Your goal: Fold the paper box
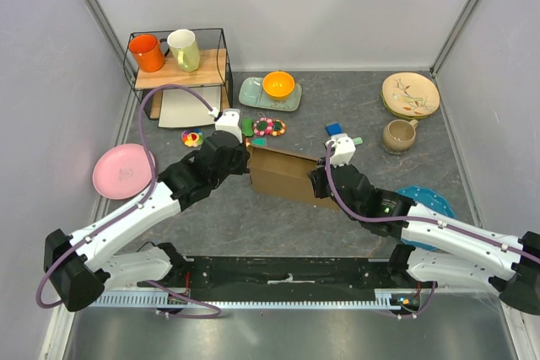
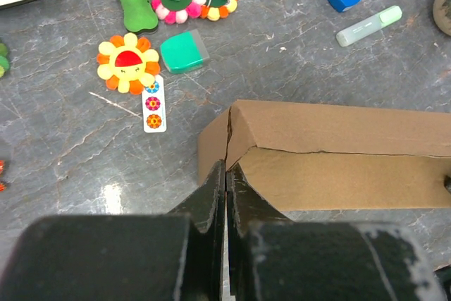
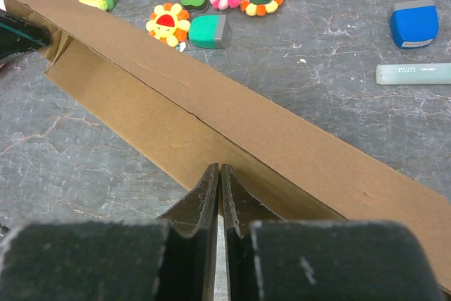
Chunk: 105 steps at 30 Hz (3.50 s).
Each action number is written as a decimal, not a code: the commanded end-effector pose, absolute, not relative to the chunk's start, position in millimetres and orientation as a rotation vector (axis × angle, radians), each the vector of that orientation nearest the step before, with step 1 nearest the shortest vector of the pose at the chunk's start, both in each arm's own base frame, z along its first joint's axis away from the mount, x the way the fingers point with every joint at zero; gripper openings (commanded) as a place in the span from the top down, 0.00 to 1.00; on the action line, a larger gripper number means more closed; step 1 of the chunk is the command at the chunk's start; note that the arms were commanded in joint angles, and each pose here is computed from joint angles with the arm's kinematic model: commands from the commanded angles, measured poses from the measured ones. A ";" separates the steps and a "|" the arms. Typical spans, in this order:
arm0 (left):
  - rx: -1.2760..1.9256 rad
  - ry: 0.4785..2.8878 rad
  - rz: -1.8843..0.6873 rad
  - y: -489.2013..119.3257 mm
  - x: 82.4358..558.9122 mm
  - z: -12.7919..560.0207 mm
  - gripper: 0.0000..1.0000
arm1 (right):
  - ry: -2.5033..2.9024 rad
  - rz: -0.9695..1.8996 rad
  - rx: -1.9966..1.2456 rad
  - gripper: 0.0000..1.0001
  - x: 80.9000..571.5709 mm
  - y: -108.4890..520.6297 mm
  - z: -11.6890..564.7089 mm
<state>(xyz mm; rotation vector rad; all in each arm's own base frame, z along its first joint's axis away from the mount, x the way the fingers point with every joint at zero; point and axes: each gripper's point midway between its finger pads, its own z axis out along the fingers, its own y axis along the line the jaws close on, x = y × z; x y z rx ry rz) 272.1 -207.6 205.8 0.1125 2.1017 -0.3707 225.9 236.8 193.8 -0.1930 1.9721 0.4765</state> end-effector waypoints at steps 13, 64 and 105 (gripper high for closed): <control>0.164 2.212 -0.238 -178.9 259.2 176.7 0.98 | 2.156 0.282 -0.316 0.89 206.4 206.9 132.5; 0.118 2.194 -0.584 -216.6 234.9 191.2 0.98 | 2.164 0.290 -0.323 0.89 205.3 209.0 129.3; 0.128 2.264 -0.093 -145.3 236.2 144.5 0.98 | 2.162 0.292 -0.313 0.89 202.6 203.5 129.9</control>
